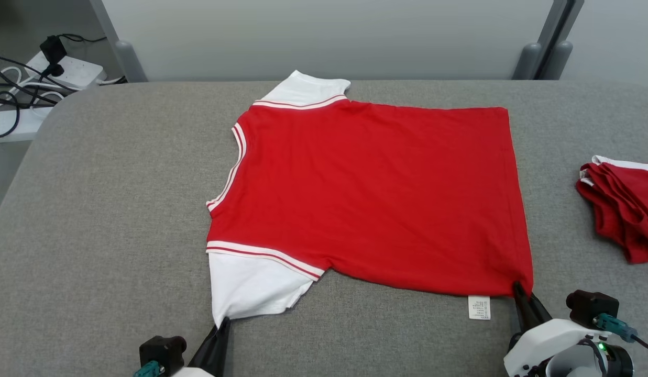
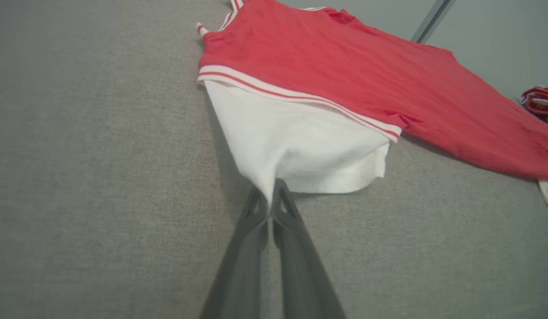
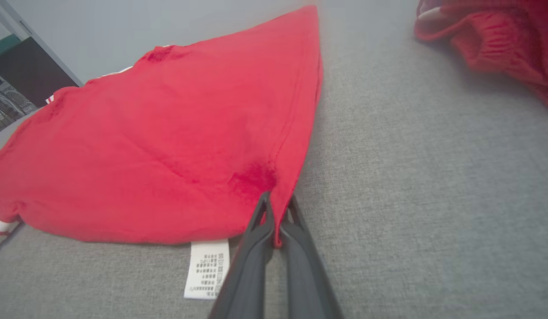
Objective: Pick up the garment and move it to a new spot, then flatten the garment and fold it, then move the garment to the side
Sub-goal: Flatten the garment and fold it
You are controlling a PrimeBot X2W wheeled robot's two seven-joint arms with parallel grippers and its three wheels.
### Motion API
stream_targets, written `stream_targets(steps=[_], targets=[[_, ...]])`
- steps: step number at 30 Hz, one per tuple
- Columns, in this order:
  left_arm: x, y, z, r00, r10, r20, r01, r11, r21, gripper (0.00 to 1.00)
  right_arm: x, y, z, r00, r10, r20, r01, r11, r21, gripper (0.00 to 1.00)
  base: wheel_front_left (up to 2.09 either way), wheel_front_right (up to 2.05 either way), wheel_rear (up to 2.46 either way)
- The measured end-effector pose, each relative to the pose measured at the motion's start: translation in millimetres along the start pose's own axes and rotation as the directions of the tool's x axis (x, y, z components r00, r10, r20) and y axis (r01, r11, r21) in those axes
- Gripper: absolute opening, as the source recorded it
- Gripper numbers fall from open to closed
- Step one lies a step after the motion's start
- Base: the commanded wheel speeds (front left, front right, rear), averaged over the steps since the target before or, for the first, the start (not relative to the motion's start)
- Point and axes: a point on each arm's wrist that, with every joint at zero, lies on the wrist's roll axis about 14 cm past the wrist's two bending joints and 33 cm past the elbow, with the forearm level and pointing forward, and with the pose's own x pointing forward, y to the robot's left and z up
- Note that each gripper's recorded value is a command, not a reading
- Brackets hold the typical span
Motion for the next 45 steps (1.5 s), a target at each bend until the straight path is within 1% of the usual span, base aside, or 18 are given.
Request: stream_targets(steps=[4,8,10,19,24,28,40,45], targets=[[-9,4,1,1.0,0.014,0.013,-0.014,1.0,-0.005,0.0,-4,4,6,1.0,0.013,0.019,-0.012,1.0,-0.006,0.0,0.0,0.0,0.0],[-16,-1,3,1.0,-0.003,0.031,0.003,1.0,-0.003,0.0,-17,4,0,1.0,0.014,0.015,-0.014,1.0,0.0,0.0,0.0,0.0,0.0],[-22,-3,4,0.999,-0.009,0.041,0.009,1.0,0.005,0.0,-24,2,1,1.0,0.011,0.022,-0.011,1.0,0.0,0.0,0.0,0.0,0.0],[-32,-8,13,0.996,-0.024,0.088,0.024,1.0,0.005,0.0,-35,-5,3,0.999,-0.005,0.038,0.005,1.0,0.002,0.0,0.0,0.0,0.0],[-39,-13,18,0.992,-0.038,0.116,0.036,0.999,0.018,0.0,-35,-6,8,0.999,-0.005,0.052,0.005,1.0,0.001,0.0,0.0,0.0,0.0],[-46,-10,10,0.994,-0.025,0.105,0.024,1.0,0.011,0.0,-37,-8,5,0.999,-0.011,0.048,0.011,1.0,0.006,0.0,0.0,0.0,0.0],[-55,-13,12,0.992,-0.03,0.124,0.029,1.0,0.011,0.0,-33,-10,1,0.999,-0.019,0.033,0.019,1.0,0.0,0.0,0.0,0.0,0.0],[-60,-13,3,0.994,-0.028,0.105,0.027,1.0,0.013,0.0,-31,-10,1,0.999,-0.02,0.031,0.02,1.0,-0.003,0.0,0.0,0.0,0.0]])
